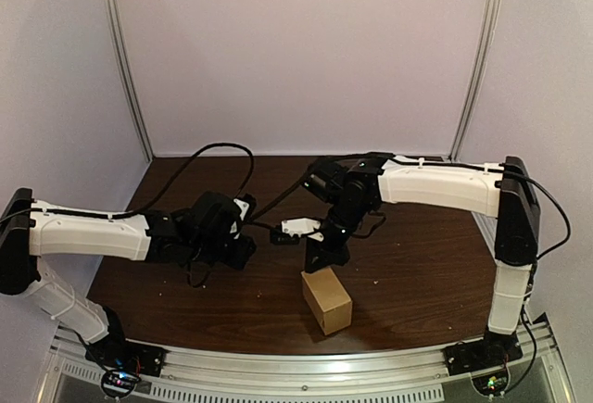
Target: Fold the paper box
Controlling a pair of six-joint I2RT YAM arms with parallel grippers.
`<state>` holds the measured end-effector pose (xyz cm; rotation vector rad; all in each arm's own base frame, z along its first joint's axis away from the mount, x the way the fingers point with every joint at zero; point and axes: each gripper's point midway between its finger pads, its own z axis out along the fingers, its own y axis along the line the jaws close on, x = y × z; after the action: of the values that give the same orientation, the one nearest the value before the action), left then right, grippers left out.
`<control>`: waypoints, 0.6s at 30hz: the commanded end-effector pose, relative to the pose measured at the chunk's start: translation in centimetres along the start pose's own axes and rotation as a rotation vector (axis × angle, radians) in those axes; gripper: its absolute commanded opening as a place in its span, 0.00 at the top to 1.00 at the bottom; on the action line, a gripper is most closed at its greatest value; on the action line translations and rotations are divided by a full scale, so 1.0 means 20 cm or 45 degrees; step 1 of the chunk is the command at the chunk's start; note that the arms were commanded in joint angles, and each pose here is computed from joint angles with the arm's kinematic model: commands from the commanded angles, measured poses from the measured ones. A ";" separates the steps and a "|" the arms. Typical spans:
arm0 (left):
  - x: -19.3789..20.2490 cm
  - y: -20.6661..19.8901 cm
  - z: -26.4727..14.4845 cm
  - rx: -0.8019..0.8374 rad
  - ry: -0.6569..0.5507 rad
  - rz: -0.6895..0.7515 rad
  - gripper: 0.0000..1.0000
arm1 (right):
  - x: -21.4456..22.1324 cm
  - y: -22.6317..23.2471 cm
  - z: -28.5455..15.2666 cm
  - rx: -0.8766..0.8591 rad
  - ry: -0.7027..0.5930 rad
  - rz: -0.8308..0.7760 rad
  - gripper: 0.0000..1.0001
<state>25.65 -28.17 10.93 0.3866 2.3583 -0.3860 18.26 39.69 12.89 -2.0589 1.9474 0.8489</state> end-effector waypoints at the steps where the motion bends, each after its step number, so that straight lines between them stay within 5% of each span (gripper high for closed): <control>1: 0.00 0.03 -0.02 -0.016 -0.013 0.006 0.67 | 0.09 -0.02 0.04 0.003 0.096 0.056 0.96; 9: -0.11 0.05 -0.10 -0.084 -0.061 0.070 0.64 | -0.13 0.06 -0.53 0.247 -0.109 -0.066 0.90; 18: -0.31 0.05 -0.24 -0.159 -0.108 0.279 0.56 | -0.01 -0.12 -1.10 0.788 -0.371 0.078 0.56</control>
<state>26.99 -27.51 15.81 0.4727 2.2763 -0.2498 24.07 32.05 28.69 -1.6473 1.7877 0.5703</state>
